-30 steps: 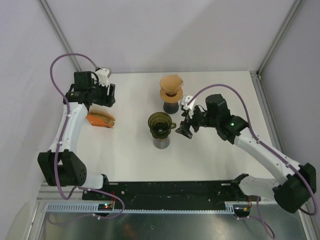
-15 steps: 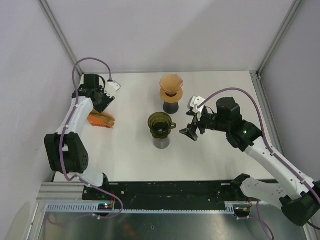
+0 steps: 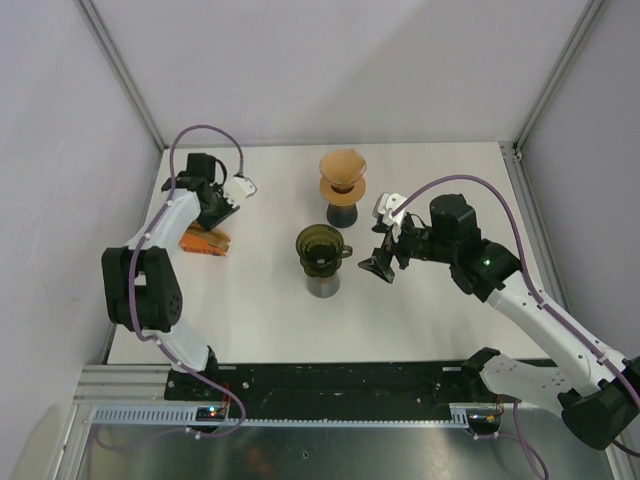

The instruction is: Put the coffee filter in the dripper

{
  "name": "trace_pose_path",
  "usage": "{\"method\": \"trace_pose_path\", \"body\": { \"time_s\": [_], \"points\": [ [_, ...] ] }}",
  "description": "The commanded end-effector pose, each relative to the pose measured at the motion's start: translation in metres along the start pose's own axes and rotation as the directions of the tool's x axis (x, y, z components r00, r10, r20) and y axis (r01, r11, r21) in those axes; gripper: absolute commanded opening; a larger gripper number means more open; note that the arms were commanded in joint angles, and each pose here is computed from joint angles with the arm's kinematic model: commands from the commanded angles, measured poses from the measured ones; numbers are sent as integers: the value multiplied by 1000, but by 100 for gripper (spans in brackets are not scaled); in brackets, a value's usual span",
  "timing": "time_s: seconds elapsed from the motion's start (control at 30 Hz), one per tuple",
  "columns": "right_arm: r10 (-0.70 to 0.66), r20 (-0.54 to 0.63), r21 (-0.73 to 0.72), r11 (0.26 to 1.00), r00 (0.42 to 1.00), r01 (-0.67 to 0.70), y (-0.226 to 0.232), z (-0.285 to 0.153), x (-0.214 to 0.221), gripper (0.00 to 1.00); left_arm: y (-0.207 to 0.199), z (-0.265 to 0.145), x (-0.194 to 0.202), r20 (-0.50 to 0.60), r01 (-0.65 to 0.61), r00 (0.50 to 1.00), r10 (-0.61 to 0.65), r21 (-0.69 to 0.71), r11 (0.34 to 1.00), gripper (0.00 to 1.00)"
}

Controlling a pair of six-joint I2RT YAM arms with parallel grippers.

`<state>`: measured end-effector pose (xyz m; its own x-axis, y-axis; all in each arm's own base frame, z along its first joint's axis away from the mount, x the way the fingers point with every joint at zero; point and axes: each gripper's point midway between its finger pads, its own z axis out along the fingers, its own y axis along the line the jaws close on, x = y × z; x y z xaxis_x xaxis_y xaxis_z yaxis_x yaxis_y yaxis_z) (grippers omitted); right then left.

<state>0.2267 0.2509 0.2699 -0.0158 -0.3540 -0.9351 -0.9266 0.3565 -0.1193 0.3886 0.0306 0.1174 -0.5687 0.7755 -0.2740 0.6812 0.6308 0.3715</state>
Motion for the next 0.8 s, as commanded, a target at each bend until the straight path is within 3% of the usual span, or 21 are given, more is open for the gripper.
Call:
{"method": "trace_pose_path", "body": {
  "time_s": [0.0, 0.77],
  "points": [
    [1, 10, -13, 1000, 1000, -1, 2, 1, -3, 89, -5, -1, -6, 4, -58, 998, 57, 23, 998, 36],
    [4, 9, -37, 999, 1000, -3, 6, 3, -2, 90, 6, 11, 0, -76, -51, 996, 51, 1, 999, 27]
  ]
}}
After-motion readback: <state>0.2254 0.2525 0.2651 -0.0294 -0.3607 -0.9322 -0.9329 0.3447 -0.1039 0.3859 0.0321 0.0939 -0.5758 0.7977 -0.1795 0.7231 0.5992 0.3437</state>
